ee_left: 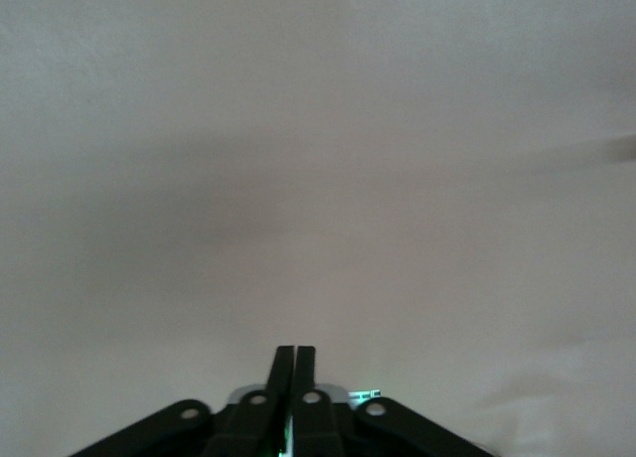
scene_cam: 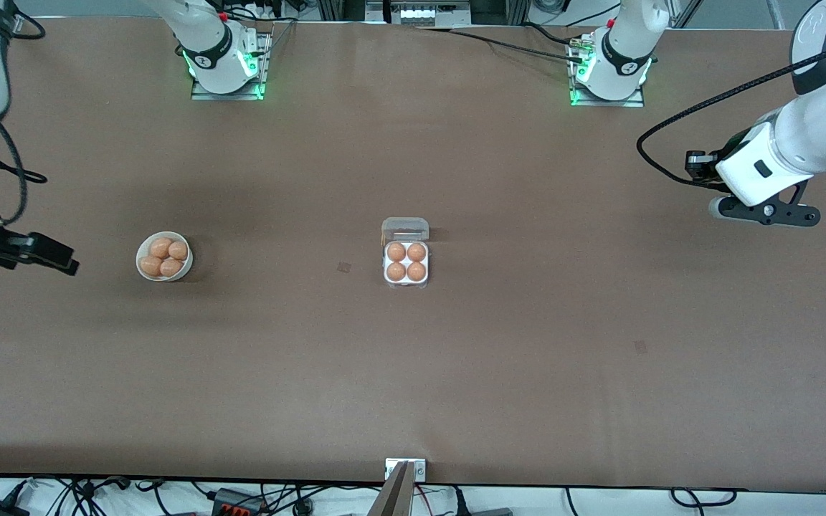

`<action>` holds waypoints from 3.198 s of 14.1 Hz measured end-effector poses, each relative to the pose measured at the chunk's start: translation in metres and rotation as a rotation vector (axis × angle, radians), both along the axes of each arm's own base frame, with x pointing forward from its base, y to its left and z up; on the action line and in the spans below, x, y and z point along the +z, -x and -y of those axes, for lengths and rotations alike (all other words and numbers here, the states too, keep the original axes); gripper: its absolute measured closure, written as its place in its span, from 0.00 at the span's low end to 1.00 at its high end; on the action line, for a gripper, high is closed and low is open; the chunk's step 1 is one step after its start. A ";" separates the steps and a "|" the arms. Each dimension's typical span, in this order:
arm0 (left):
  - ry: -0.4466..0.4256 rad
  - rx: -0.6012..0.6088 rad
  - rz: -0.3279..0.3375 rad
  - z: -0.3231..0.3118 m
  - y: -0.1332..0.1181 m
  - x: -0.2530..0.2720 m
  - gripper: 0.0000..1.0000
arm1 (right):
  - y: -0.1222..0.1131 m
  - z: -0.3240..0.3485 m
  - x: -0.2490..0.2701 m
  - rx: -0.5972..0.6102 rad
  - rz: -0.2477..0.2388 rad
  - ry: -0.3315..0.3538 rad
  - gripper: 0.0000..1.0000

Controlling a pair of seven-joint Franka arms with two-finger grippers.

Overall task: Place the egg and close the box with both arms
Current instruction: 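Move the left gripper over the clear carton's lid, then press the carton lid shut with the left gripper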

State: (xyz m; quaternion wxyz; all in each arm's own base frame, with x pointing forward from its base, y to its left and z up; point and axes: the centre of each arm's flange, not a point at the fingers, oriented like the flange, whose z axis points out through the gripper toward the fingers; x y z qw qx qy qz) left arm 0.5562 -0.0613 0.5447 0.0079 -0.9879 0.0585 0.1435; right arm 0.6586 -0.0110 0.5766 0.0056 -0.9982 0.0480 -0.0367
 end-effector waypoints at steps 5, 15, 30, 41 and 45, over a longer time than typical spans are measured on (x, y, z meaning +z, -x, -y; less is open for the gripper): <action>0.009 -0.026 -0.094 0.051 0.021 0.000 0.99 | 0.021 0.009 0.005 0.034 -0.038 0.019 0.00; 0.050 0.018 0.003 0.269 0.069 -0.067 0.99 | 0.088 0.009 -0.006 0.048 -0.065 0.020 0.00; 0.251 0.057 0.199 0.418 0.114 -0.258 0.99 | 0.091 0.013 -0.002 0.075 -0.056 0.027 0.00; 0.323 0.027 0.420 0.405 0.054 -0.269 0.99 | 0.091 0.020 -0.002 0.062 -0.056 0.026 0.00; 0.303 0.037 0.427 0.397 0.045 -0.256 0.99 | 0.093 0.017 0.000 0.068 -0.058 0.026 0.00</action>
